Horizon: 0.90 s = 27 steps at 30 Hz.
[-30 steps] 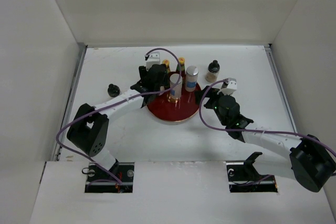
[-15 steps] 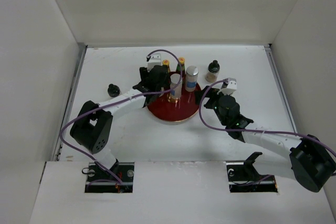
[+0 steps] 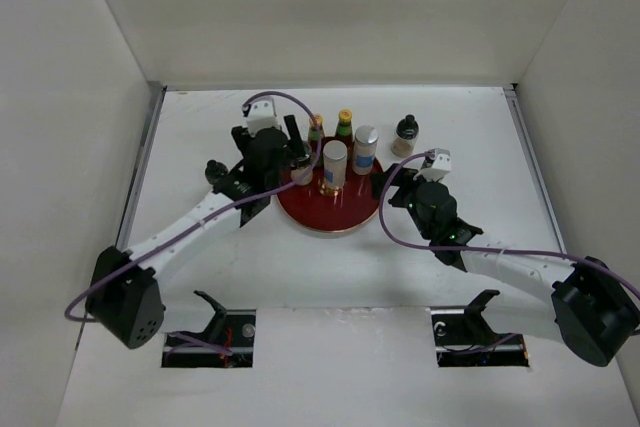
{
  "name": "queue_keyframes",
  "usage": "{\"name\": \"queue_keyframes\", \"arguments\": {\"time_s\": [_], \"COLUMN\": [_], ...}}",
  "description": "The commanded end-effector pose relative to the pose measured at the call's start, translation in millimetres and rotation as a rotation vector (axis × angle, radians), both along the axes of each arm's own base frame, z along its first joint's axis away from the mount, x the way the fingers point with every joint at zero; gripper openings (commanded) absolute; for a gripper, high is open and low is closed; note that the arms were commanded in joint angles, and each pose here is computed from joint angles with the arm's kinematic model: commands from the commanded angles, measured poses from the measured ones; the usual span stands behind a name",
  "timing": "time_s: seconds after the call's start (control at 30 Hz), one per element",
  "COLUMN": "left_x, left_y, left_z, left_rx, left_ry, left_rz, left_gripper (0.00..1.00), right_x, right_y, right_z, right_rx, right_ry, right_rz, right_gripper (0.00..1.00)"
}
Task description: Organize the condiment bottles
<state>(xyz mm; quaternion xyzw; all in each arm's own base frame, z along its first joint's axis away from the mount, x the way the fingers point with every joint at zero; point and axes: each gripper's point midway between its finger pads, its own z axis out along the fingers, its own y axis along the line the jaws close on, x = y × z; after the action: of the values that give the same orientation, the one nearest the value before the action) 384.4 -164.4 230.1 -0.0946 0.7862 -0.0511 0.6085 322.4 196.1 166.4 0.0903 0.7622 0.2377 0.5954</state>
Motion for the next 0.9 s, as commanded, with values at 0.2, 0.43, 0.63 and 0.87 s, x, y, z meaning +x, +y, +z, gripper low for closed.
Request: {"name": "queue_keyframes", "arguments": {"time_s": [0.2, 0.43, 0.63, 0.87], "left_x": [-45.1, -46.3, -27.5, -5.6], "left_y": [116.9, 152.2, 164.9, 158.8], "left_z": [-22.2, -52.9, -74.1, -77.6], "left_rx": [0.081, 0.053, 0.039, 0.021], "left_ry": [0.109, 0.154, 0.161, 0.138], "left_rz": [0.317, 0.412, 0.458, 0.441], "left_gripper": [0.76, 0.76, 0.74, 0.74], "right_x": [1.8, 2.6, 0.8, 1.1], "right_y": [8.3, 10.2, 15.2, 16.1], "right_z": [20.2, 17.8, 17.2, 18.5], "right_rx": [0.043, 0.034, 0.029, 0.029], "right_ry": [-0.058, -0.053, -0.051, -0.054], "right_rz": [0.018, 0.023, 0.040, 0.042], "right_gripper": [0.98, 0.99, 0.99, 1.00]}}
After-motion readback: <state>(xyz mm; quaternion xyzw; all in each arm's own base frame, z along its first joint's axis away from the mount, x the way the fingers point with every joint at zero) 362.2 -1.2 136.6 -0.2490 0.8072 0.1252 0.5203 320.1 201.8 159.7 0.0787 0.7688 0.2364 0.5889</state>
